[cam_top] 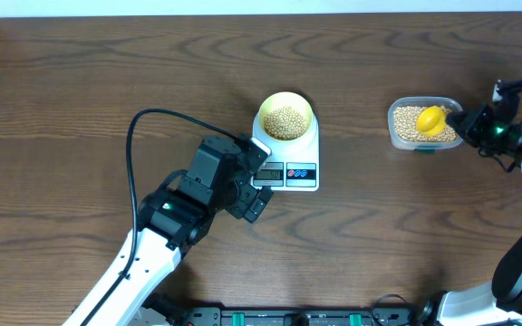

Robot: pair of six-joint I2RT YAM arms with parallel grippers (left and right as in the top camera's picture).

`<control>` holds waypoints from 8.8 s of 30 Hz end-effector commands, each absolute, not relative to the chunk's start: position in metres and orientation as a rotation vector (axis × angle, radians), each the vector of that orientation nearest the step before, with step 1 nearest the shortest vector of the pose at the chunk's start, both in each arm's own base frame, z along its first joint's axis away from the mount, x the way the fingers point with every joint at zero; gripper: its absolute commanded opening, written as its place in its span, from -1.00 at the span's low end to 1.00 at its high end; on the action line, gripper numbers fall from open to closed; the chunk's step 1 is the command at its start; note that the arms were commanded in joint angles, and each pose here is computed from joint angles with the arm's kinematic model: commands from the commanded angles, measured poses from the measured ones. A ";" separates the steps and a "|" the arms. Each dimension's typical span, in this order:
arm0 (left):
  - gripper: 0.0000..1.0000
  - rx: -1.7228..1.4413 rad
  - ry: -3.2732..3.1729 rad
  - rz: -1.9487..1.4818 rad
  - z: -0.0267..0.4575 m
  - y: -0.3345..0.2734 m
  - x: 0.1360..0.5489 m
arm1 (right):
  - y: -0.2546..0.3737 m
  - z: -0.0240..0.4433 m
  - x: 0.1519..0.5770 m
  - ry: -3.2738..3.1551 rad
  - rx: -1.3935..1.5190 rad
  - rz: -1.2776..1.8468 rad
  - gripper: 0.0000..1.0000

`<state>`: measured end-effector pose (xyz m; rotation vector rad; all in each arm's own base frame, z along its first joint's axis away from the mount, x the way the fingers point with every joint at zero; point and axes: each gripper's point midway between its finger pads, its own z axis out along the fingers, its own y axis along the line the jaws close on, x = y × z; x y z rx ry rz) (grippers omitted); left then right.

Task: Scoop item into bowl and weigh 50g on scale

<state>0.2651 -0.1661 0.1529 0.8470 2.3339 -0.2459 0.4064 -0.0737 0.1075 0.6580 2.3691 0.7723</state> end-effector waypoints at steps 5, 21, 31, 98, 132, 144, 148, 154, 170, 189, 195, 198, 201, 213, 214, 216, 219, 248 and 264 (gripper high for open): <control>0.96 0.855 2.322 -0.250 0.155 -0.167 0.264 | -0.088 0.098 0.406 2.363 0.843 0.701 -0.69; 0.96 0.855 2.322 -0.250 0.155 -0.167 0.264 | -0.088 0.098 0.406 2.374 0.784 0.681 0.99; 0.96 0.855 2.322 -0.250 0.155 -0.167 0.264 | -0.104 0.097 0.401 2.367 0.787 0.652 0.98; 0.96 0.855 2.322 -0.250 0.155 -0.167 0.264 | -0.068 0.186 0.328 2.497 -0.320 -0.175 0.98; 0.95 0.855 2.322 -0.250 0.155 -0.167 0.264 | -0.078 0.191 0.333 2.494 -0.310 -0.343 0.98; 0.96 0.855 2.322 -0.250 0.155 -0.167 0.264 | -0.078 0.191 0.333 2.494 -0.310 -0.344 0.98; 0.96 0.855 2.322 -0.250 0.155 -0.167 0.264 | -0.078 0.191 0.333 2.494 -0.310 -0.343 0.99; 0.96 0.855 2.322 -0.250 0.155 -0.167 0.264 | -0.078 0.191 0.333 2.494 -0.310 -0.344 0.99; 0.96 0.855 2.322 -0.250 0.155 -0.167 0.264 | -0.078 0.191 0.333 2.494 -0.310 -0.344 0.99; 0.95 0.856 2.326 -0.249 0.155 -0.167 0.264 | -0.078 0.191 0.333 2.494 -0.310 -0.343 0.98; 0.96 0.862 2.335 -0.249 0.153 -0.166 0.262 | -0.078 0.191 0.333 2.494 -0.310 -0.343 0.98; 0.96 0.864 2.355 -0.244 0.150 -0.163 0.258 | -0.078 0.191 0.333 2.494 -0.310 -0.343 0.99; 0.96 0.874 2.384 -0.239 0.145 -0.160 0.253 | -0.078 0.191 0.333 2.494 -0.310 -0.343 0.98; 0.96 0.863 2.402 -0.189 0.143 -0.153 0.254 | -0.078 0.191 0.333 2.494 -0.310 -0.344 0.98; 0.96 0.863 2.402 -0.190 0.143 -0.153 0.254 | -0.078 0.191 0.333 2.494 -0.310 -0.343 0.99; 0.95 0.862 2.402 -0.191 0.143 -0.153 0.254 | -0.078 0.191 0.333 2.494 -0.310 -0.343 0.99; 0.96 0.863 2.403 -0.190 0.142 -0.153 0.254 | -0.078 0.191 0.333 2.494 -0.310 -0.343 0.99; 0.96 0.565 2.377 -0.219 0.158 -0.155 0.281 | -0.078 0.190 0.333 2.495 -0.310 -0.343 0.99; 0.96 0.146 2.546 -0.288 0.098 -0.176 0.311 | -0.078 0.190 0.333 2.495 -0.310 -0.343 0.99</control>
